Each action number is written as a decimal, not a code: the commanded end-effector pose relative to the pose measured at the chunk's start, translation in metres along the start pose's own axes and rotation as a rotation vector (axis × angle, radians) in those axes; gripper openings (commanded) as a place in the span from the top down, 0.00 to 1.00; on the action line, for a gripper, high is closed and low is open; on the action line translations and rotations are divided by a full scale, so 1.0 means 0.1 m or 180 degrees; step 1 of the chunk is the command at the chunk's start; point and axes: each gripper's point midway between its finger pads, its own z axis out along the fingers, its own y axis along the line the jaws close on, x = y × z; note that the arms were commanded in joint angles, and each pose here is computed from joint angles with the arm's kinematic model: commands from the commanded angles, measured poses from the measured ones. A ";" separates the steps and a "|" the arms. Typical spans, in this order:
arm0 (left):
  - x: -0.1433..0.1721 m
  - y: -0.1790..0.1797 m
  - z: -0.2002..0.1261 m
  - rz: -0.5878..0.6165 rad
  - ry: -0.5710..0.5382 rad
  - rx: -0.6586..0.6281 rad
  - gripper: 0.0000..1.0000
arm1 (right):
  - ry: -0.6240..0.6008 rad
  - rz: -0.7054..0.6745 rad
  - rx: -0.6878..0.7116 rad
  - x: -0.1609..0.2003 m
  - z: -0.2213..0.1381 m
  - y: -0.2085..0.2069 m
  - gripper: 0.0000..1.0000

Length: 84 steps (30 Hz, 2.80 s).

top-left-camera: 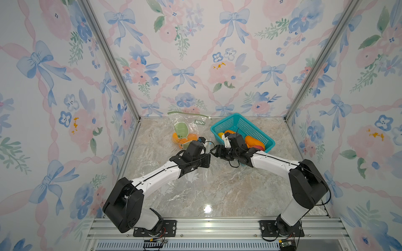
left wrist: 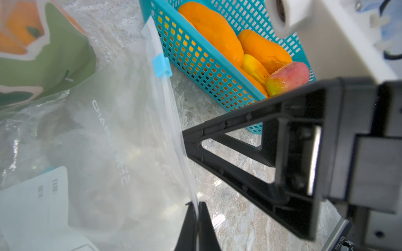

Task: Place the mango in a zip-top bag and seal the zipper
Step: Open the zipper food storage bag.

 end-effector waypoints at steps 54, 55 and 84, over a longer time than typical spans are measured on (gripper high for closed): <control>0.03 0.20 0.05 -0.0159 -0.0047 -0.0187 0.85 | 0.0192 -0.0173 -0.0167 0.14 0.23 0.27 1.00; 0.03 0.23 0.04 -0.0187 -0.0056 -0.0208 0.80 | 0.0186 -0.0178 -0.0177 0.13 0.23 0.27 1.00; -0.01 0.37 0.07 -0.0476 -0.0144 -0.0243 0.59 | 0.0169 -0.0255 -0.0190 0.13 0.19 0.33 1.00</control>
